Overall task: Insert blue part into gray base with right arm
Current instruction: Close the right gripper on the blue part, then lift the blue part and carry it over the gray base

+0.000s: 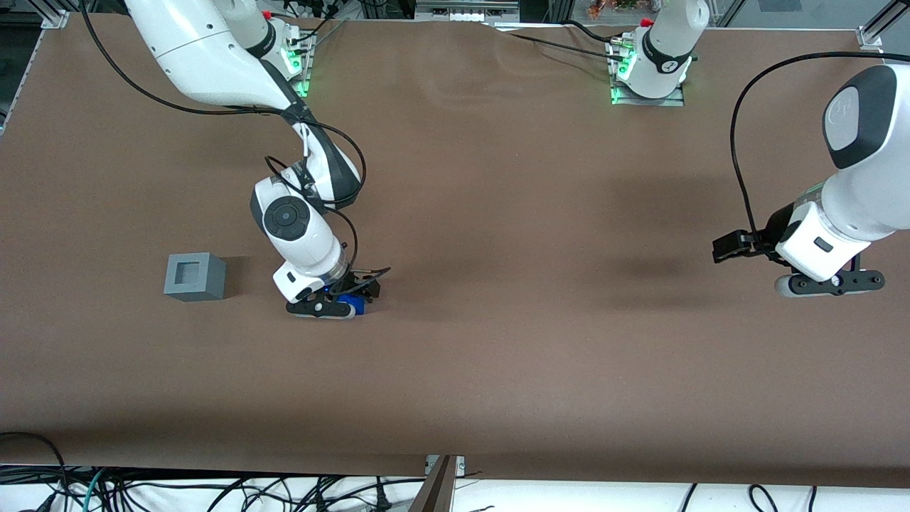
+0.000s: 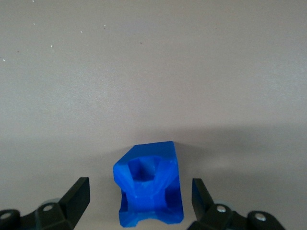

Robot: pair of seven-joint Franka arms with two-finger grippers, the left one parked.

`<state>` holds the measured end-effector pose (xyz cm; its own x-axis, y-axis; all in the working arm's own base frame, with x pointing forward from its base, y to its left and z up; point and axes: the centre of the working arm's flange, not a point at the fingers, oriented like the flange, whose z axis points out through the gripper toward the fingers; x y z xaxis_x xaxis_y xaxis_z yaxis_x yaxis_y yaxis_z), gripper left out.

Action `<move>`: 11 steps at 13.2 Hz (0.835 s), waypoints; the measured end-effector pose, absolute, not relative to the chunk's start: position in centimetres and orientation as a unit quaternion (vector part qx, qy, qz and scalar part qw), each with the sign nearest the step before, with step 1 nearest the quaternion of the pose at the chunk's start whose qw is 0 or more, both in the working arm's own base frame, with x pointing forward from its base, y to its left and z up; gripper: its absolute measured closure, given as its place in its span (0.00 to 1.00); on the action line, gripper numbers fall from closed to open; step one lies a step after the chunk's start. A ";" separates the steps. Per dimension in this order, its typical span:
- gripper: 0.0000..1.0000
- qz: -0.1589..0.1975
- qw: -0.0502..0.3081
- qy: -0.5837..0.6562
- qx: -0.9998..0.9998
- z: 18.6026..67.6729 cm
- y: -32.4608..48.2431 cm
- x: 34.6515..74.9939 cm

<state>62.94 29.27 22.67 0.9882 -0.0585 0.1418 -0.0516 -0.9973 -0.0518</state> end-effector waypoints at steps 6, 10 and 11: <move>0.50 -0.082 0.007 0.005 -0.997 22.7 27.7 63.8; 0.50 -0.057 -0.020 -0.013 -0.998 24.9 25.6 64.5; 0.50 -0.045 -0.031 -0.019 -0.998 26.7 25.1 64.5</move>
<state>64.46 25.12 26.70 0.9952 0.0410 0.0885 0.0355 -0.9974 0.0627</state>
